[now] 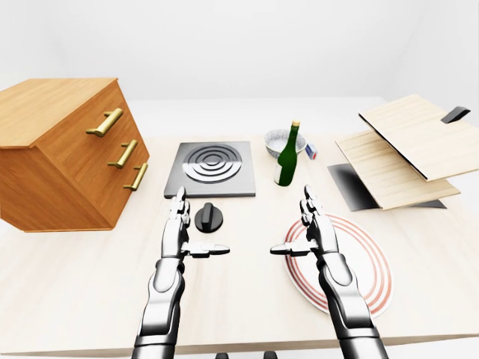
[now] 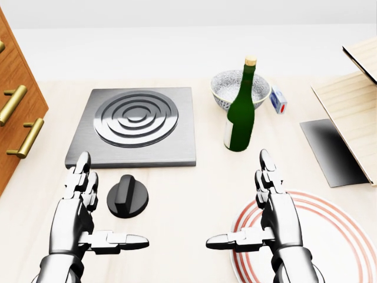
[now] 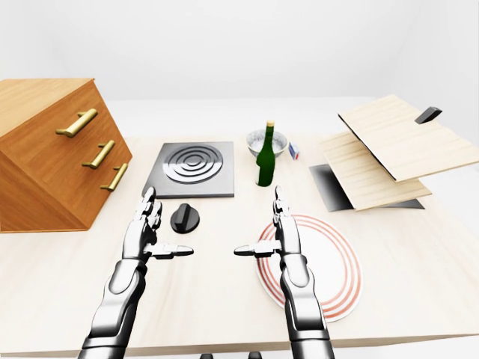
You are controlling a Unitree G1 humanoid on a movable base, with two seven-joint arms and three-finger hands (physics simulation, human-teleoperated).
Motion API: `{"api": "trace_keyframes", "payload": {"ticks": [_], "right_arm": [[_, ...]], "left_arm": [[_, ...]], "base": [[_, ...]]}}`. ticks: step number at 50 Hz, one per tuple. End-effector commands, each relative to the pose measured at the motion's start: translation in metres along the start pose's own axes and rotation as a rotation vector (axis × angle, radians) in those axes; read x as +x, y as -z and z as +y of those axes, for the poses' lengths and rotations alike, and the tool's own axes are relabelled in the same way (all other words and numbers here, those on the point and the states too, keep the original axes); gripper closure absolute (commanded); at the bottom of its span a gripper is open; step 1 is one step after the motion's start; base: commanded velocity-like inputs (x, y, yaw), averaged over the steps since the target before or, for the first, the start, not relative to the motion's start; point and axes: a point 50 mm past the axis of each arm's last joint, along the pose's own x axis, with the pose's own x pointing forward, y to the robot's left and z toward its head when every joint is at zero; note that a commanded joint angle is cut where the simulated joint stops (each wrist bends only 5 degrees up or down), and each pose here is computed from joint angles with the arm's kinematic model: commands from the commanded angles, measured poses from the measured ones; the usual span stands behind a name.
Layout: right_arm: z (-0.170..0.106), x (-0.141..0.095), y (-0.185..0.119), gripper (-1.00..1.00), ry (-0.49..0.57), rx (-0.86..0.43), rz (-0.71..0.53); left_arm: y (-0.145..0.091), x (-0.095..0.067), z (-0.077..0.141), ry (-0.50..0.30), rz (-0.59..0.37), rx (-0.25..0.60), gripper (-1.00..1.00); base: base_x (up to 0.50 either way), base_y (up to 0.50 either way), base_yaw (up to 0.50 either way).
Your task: Turn on the stove.
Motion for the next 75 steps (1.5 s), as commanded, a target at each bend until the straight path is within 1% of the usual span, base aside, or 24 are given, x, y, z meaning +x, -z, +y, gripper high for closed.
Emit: {"api": "trace_keyframes", "payload": {"ticks": [1, 11, 16, 24, 26, 28, 30, 34, 42, 50, 54, 55, 56, 58, 59, 60, 61, 65, 67, 69, 71, 72, 73, 75], "right_arm": [[0.000, 0.000, 0.000, -1.00, 0.003, 0.007, 0.003], [-0.001, 0.000, -0.001, -1.00, 0.006, 0.013, -0.004], [-0.002, 0.000, -0.001, -1.00, 0.007, 0.013, -0.005], [-0.003, 0.000, -0.002, -1.00, 0.008, 0.020, -0.004], [-0.003, 0.000, -0.002, -1.00, 0.008, 0.021, -0.003], [-0.003, 0.000, -0.002, -1.00, 0.008, 0.021, -0.003], [-0.004, 0.001, -0.002, -1.00, 0.008, 0.023, -0.004], [-0.004, 0.001, -0.002, -1.00, 0.008, 0.024, -0.004], [-0.004, 0.002, -0.003, -1.00, 0.011, 0.027, -0.001], [-0.004, 0.002, -0.004, -1.00, 0.008, 0.031, -0.002], [-0.008, 0.003, -0.008, -1.00, 0.016, 0.042, -0.006], [-0.012, 0.007, -0.011, -1.00, 0.031, 0.051, -0.017], [-0.015, 0.008, -0.013, -1.00, 0.038, 0.055, -0.025], [-0.020, 0.011, -0.018, -1.00, 0.049, 0.073, -0.047], [-0.025, 0.013, -0.022, -1.00, 0.060, 0.085, -0.060], [-0.026, 0.014, -0.022, -1.00, 0.062, 0.088, -0.061], [-0.028, 0.016, -0.023, -1.00, 0.065, 0.090, -0.062], [-0.031, 0.020, -0.023, -1.00, 0.079, 0.103, -0.060], [-0.033, 0.019, -0.027, -1.00, 0.085, 0.111, -0.074], [-0.033, 0.020, -0.027, -1.00, 0.086, 0.113, -0.076], [-0.033, 0.020, -0.027, -1.00, 0.085, 0.115, -0.074], [-0.033, 0.020, -0.027, -1.00, 0.084, 0.115, -0.074], [-0.032, 0.021, -0.025, -1.00, 0.083, 0.113, -0.066], [-0.032, 0.021, -0.025, -1.00, 0.082, 0.113, -0.064]], "left_arm": [[0.001, 0.000, 0.000, -0.001, 0.003, 0.000, -1.00], [0.008, 0.008, -0.001, 0.002, 0.021, 0.001, -1.00], [0.023, 0.016, -0.007, 0.012, 0.065, 0.015, -1.00], [0.056, 0.029, -0.012, 0.018, 0.236, 0.031, -1.00], [0.063, 0.031, -0.012, 0.019, 0.276, 0.032, -1.00], [0.064, 0.031, -0.012, 0.019, 0.281, 0.032, -1.00], [0.072, 0.034, -0.012, 0.019, 0.333, 0.030, -1.00], [0.074, 0.035, -0.013, 0.028, 0.345, 0.022, -1.00], [0.072, 0.027, -0.025, 0.067, 0.315, 0.027, -1.00], [0.094, 0.025, -0.041, 0.108, 0.446, 0.062, -1.00], [0.105, 0.018, -0.061, 0.153, 0.505, 0.096, -1.00], [0.111, 0.010, -0.074, 0.187, 0.534, 0.120, -1.00], [0.115, 0.006, -0.078, 0.195, 0.550, 0.142, -1.00], [0.124, -0.005, -0.086, 0.219, 0.590, 0.143, -1.00], [0.131, -0.014, -0.089, 0.221, 0.620, 0.161, -1.00], [0.132, -0.018, -0.091, 0.236, 0.628, 0.133, -1.00], [0.133, -0.023, -0.096, 0.257, 0.623, 0.103, -1.00], [0.125, -0.035, -0.106, 0.277, 0.554, 0.100, -1.00], [0.115, -0.048, -0.117, 0.317, 0.490, 0.069, -1.00], [0.110, -0.060, -0.123, 0.325, 0.458, 0.070, -1.00], [0.113, -0.071, -0.127, 0.345, 0.470, 0.077, -1.00], [0.113, -0.072, -0.128, 0.346, 0.469, 0.077, -1.00], [0.127, -0.086, -0.129, 0.358, 0.538, 0.111, -1.00], [0.139, -0.097, -0.127, 0.366, 0.600, 0.138, -1.00]], "base": [[0.20, 0.00, 0.00], [0.02, 0.00, 0.00], [0.00, 0.00, 0.00], [0.00, 0.00, 0.00], [0.00, 0.00, 0.00], [0.00, 0.00, 0.00], [0.00, 0.00, 0.00], [0.00, 0.00, 0.00], [0.00, 0.00, 0.00], [0.00, 0.00, 0.00], [0.00, 0.00, -0.01], [0.00, 0.00, 0.00], [0.00, 0.00, 0.00], [0.01, 0.00, 0.00], [0.00, 0.00, 0.00], [0.00, 0.00, 0.00], [0.00, 0.00, 0.00], [0.00, 0.00, 0.00], [0.00, 0.00, 0.00], [0.00, 0.00, 0.00], [0.00, 0.00, 0.00], [0.00, 0.00, 0.00], [0.00, 0.00, 0.00], [0.00, 0.00, 0.00]]}}
